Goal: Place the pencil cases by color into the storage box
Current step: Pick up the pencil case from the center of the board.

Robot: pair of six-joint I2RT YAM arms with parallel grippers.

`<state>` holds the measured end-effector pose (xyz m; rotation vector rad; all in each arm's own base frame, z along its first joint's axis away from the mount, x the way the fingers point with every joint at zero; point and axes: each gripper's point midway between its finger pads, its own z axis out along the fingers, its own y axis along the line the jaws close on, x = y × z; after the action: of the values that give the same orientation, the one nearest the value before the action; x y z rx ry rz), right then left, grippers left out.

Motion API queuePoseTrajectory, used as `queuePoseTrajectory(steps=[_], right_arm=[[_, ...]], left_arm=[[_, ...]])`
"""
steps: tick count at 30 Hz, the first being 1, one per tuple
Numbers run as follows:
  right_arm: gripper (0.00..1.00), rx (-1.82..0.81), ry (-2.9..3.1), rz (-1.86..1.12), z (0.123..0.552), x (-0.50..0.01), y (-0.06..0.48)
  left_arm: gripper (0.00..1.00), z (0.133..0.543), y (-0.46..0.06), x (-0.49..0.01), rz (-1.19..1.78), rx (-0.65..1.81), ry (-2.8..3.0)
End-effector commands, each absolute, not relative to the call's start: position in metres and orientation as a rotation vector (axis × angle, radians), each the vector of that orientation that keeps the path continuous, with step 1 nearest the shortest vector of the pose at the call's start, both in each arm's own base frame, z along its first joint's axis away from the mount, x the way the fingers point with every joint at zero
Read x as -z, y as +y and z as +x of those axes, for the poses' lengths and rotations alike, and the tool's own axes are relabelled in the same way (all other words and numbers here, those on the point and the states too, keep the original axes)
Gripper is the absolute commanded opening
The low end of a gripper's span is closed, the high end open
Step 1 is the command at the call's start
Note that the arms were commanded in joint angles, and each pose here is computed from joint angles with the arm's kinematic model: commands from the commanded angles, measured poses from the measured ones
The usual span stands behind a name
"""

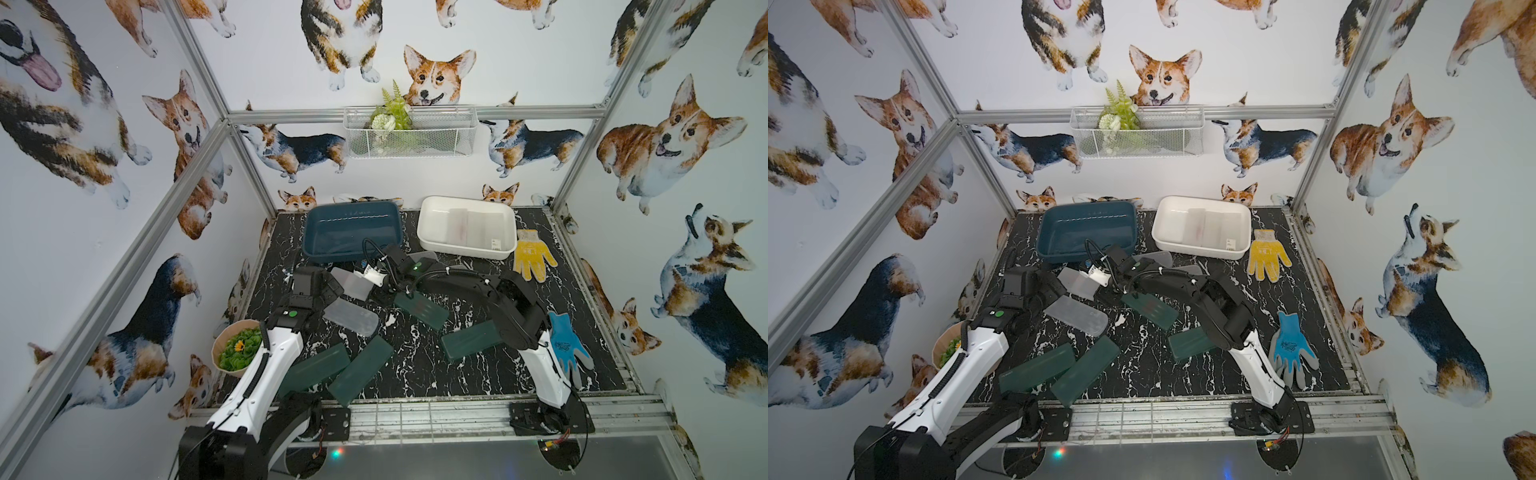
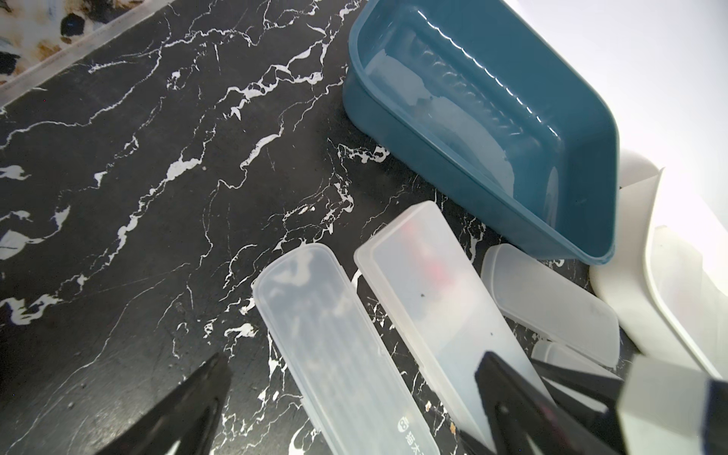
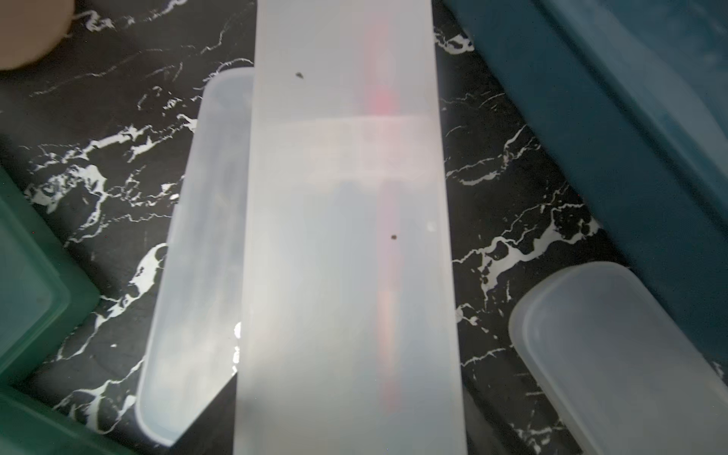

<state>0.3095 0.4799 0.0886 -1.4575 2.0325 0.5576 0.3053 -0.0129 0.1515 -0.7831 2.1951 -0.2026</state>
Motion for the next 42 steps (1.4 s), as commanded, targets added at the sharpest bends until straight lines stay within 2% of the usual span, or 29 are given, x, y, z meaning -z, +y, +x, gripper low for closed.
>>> queuePoseTrajectory(steps=[1, 13, 42], right_arm=[[0.44, -0.626, 1.979, -1.385, 0.307, -0.119, 0.485], [0.44, -0.695, 1.968, -1.335, 0.273, -0.149, 0.460], [0.43, -0.699, 1.964, -1.338, 0.261, -0.151, 0.445]], left_arm=[[1.00, 0.317, -0.009, -0.169, -0.774, 0.203, 2.122], [1.00, 0.348, -0.022, -0.167, -0.755, 0.238, 2.148], [1.00, 0.346, -0.011, -0.170, -0.752, 0.151, 2.119]])
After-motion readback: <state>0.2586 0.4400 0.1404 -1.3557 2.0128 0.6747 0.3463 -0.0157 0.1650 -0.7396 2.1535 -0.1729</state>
